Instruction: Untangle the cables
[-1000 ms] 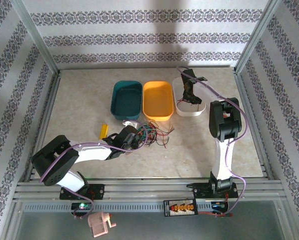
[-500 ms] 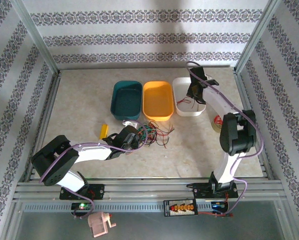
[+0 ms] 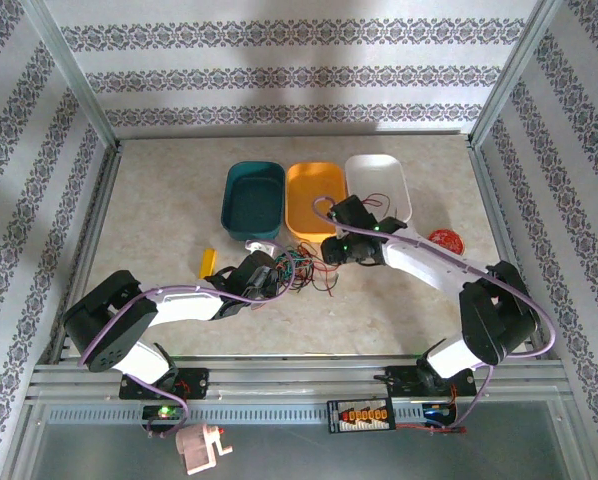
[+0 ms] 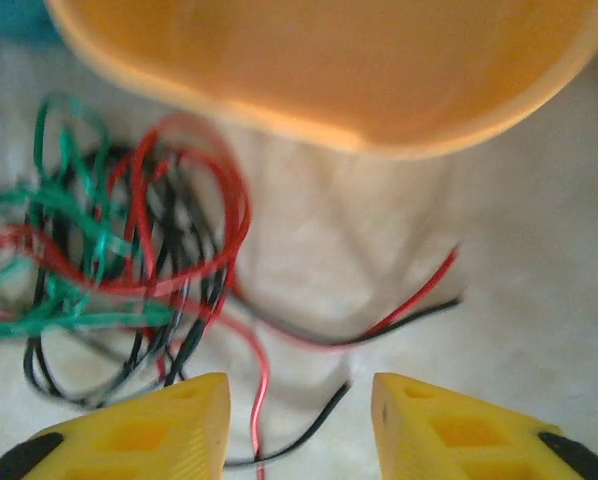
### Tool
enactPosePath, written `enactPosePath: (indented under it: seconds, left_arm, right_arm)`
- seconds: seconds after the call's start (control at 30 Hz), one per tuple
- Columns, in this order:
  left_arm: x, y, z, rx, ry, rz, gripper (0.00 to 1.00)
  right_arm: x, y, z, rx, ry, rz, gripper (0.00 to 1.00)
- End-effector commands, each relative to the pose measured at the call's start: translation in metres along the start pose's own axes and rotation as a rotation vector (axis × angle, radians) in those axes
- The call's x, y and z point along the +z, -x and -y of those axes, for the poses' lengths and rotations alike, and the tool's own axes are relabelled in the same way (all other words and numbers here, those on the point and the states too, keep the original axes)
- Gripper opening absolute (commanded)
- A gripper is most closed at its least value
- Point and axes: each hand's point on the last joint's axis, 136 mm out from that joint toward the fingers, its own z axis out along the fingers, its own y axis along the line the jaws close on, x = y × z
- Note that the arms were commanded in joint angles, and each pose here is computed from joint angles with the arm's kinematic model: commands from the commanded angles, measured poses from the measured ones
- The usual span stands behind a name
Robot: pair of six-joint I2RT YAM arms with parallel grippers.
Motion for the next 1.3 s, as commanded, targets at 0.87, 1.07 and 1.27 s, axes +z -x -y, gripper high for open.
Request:
enactPosePath:
  seconds: [0.87, 1.07, 1.27]
  left_arm:
    - [-0.005, -0.001, -0.009, -0.014, 0.028, -0.014, 0.00]
    - [-0.007, -0.003, -0.017, -0.036, 0.060, -0.009, 0.00]
    - [-0.009, -0.004, -0.024, -0.062, 0.084, -0.002, 0.01]
  right_arm:
    - [0.056, -0.007, 0.008, 0.067, -0.046, -0.059, 0.00]
    - [0.017, 0.001, 0.052, 0.195, -0.192, 0.090, 0.00]
    - [-0.017, 0.001, 0.089, 0.396, -0.226, 0.207, 0.00]
